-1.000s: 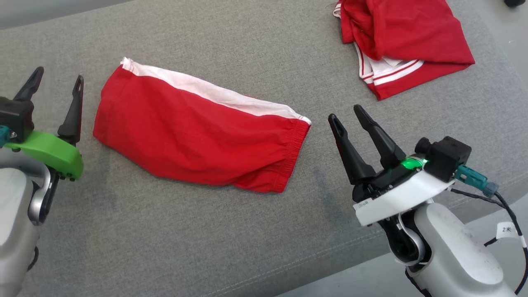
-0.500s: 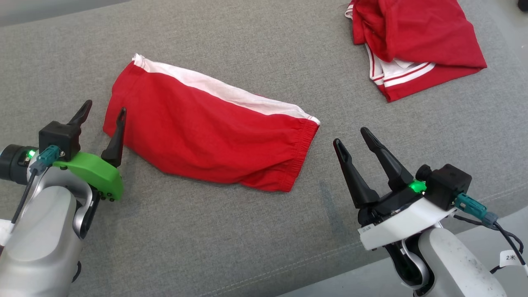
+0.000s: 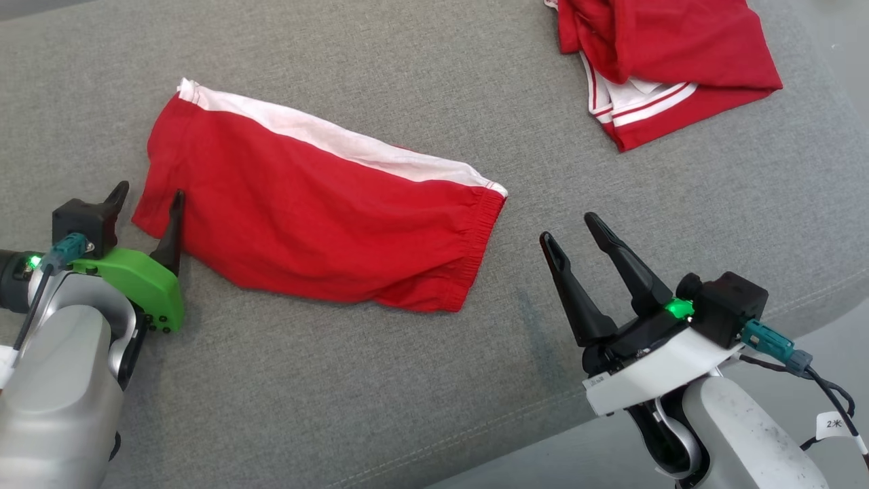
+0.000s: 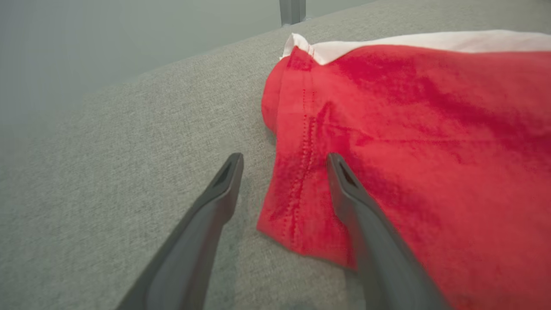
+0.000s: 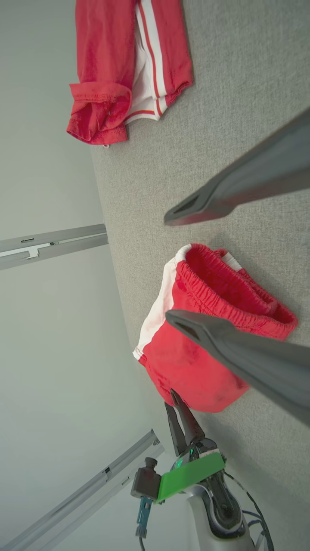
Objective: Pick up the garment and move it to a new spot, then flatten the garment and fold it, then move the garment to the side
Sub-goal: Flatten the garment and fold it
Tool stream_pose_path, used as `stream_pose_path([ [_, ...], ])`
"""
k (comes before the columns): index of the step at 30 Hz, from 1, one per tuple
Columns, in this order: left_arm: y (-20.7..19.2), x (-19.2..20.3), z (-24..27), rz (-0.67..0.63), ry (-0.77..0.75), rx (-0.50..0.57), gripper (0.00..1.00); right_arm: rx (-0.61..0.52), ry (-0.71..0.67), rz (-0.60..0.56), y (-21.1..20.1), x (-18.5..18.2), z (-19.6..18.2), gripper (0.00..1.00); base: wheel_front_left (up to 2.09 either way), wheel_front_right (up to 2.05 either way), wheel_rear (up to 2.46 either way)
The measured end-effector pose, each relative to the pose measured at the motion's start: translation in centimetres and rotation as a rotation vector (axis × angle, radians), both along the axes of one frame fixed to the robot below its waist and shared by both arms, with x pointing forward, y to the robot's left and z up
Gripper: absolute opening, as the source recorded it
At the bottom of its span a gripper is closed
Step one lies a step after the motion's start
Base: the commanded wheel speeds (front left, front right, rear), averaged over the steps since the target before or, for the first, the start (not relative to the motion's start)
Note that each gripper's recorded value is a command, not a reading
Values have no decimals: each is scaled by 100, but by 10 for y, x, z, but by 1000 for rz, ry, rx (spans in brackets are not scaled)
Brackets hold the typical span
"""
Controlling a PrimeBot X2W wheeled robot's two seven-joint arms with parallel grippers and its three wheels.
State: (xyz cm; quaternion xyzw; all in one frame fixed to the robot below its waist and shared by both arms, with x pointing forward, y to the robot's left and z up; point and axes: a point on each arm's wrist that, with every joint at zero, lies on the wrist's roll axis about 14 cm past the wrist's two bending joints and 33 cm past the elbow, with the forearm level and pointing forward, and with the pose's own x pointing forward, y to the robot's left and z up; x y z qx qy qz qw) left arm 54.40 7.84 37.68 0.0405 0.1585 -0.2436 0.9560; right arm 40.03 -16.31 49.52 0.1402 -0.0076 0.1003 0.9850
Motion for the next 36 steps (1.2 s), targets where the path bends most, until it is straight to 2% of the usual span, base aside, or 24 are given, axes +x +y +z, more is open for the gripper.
stream_pose_path([
  [10, -12, -3, -19, -15, 71, 0, 100, -13, 15, -3, -2, -2, -4, 100, 0, 0, 0],
  [11, -12, -3, -19, -15, 71, 0, 76, -13, 15, -3, -2, -2, -4, 100, 0, 0, 0],
  [13, -15, -4, -18, -24, 72, -3, 0, -14, 13, -1, -2, -2, -4, 100, 0, 0, 0],
  [24, -11, -19, -3, -29, 57, -7, 0, -9, -21, 36, 10, -4, 8, 100, 0, 0, 0],
  [30, -14, -43, 8, -13, 51, -55, 0, 3, -37, 57, 17, -8, 13, 100, 0, 0, 0],
  [36, -1, -55, 25, 12, 7, -54, 0, 18, -67, 106, 34, -11, 24, 100, 0, 0, 0],
])
